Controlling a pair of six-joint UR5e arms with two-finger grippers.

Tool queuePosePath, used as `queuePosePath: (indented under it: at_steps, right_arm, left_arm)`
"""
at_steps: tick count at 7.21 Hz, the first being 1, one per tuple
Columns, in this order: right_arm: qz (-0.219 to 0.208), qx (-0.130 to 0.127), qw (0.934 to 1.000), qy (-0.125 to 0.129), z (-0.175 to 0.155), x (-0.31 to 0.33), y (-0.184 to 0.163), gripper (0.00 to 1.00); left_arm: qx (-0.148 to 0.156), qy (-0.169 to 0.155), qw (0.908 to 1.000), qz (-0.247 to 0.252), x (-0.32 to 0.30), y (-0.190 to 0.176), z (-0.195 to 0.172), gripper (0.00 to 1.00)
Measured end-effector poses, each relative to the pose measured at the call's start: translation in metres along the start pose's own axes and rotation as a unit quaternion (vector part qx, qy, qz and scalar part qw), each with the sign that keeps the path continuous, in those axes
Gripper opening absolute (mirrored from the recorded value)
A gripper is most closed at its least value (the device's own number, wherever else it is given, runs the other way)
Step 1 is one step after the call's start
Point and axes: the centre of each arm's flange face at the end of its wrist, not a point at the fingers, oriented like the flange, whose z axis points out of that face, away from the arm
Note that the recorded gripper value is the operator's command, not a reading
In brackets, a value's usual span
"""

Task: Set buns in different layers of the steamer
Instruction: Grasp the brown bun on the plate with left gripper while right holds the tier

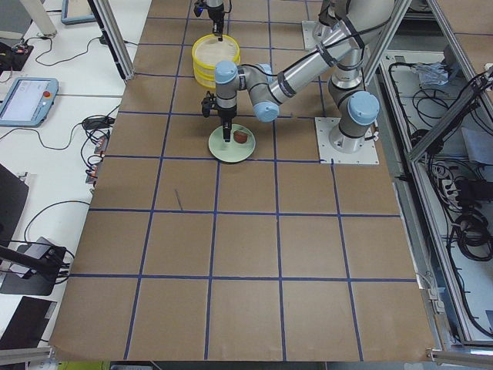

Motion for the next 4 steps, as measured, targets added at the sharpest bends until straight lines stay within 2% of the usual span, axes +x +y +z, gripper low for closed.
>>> queuePosePath:
  at_steps: [2, 3, 4]
  right_arm:
    - [-0.001, -0.001, 1.0, 0.0, 0.001, 0.0, 0.0, 0.1]
    - [-0.001, 0.002, 1.0, -0.002, 0.001, 0.0, 0.0, 0.1]
    - [-0.001, 0.008, 1.0, -0.004, -0.001, -0.001, -0.002, 0.1]
  left_arm:
    - [-0.015, 0.0, 0.9999, 0.003, 0.006, 0.004, 0.005, 0.98]
    - [-0.024, 0.0, 0.9997, 0.004, 0.006, 0.006, 0.009, 0.86]
    - [-0.037, 0.002, 0.9993, 0.005, 0.006, 0.008, 0.015, 0.48]
